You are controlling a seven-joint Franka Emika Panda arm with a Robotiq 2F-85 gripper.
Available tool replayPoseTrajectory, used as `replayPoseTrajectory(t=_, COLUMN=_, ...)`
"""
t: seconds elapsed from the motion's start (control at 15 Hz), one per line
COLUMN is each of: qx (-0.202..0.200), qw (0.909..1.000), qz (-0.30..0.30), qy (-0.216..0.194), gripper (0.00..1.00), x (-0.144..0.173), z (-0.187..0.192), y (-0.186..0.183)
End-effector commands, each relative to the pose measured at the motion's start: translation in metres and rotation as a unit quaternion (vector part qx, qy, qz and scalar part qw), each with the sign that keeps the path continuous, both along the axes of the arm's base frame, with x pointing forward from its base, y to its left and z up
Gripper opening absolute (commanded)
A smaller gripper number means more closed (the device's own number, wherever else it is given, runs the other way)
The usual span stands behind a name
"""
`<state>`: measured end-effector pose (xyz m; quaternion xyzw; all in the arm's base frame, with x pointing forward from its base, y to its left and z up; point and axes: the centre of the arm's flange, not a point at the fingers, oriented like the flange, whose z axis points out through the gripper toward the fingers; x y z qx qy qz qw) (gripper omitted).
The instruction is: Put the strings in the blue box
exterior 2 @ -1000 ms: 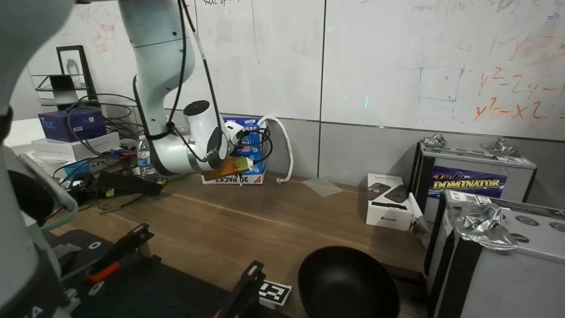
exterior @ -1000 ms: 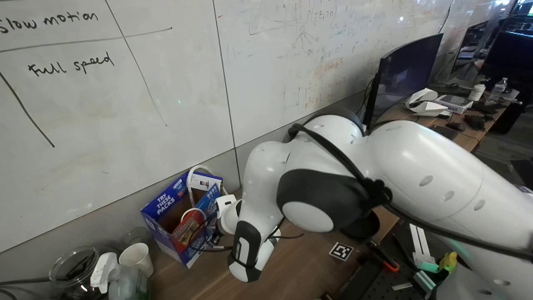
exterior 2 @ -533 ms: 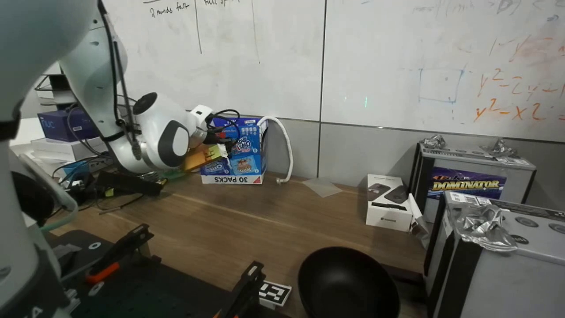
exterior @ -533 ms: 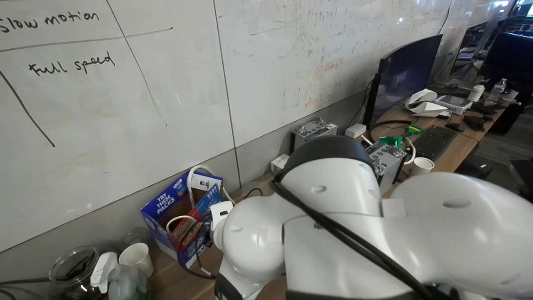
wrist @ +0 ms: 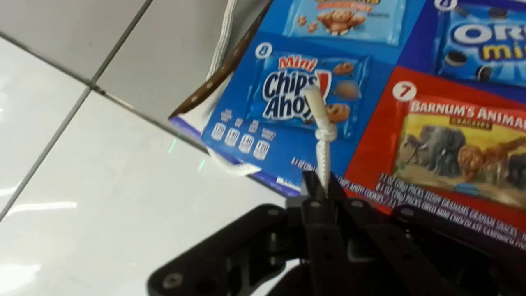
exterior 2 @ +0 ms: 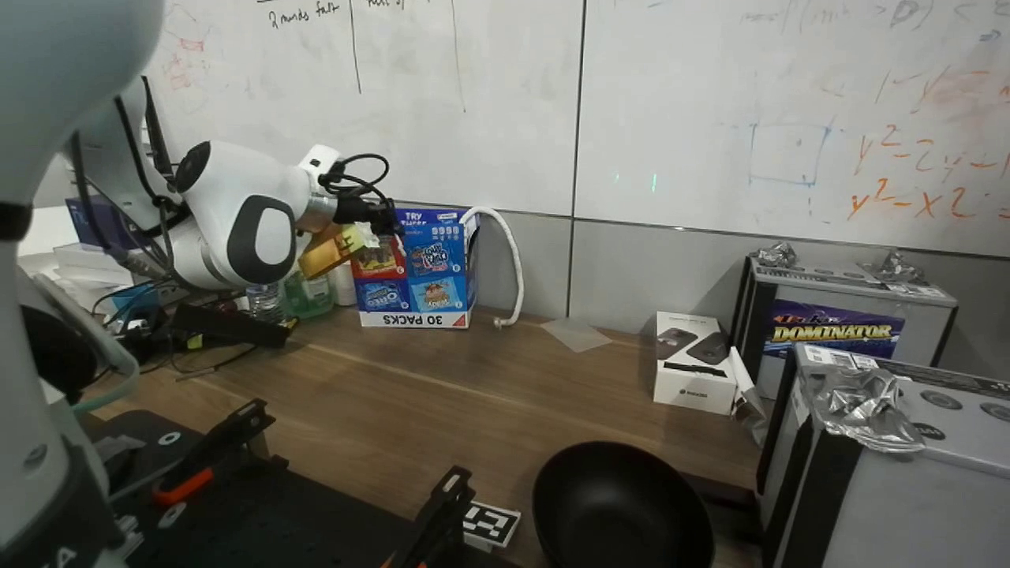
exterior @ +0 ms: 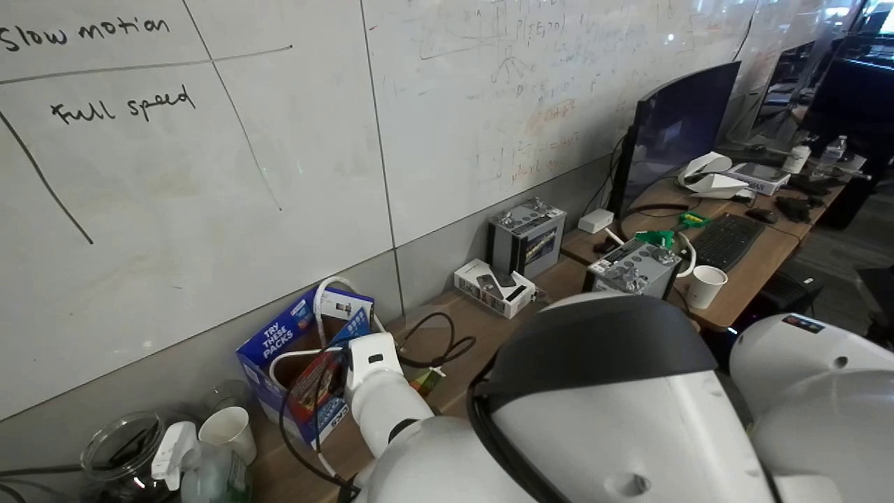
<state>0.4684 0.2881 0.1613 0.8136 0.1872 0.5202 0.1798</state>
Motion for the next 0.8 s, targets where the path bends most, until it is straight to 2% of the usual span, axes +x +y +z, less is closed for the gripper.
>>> replayPoseTrajectory(t=0.0, qx=0.012, qw=0.9968, qz=0.003, qy=-0.08, gripper=0.05, x=0.001, z=0.019, y=0.012)
replayPoseTrajectory(t=0.2, qx=0.033, qw=0.9938, qz=0.013, qy=-0.105, gripper=0.05, x=0.01, z=0.023, y=0.018)
replayPoseTrajectory(t=0.73, qx=0.101, qw=0.9876, qz=0.019, qy=-0.119, gripper=0.04, x=0.044, z=0.025, y=0.029)
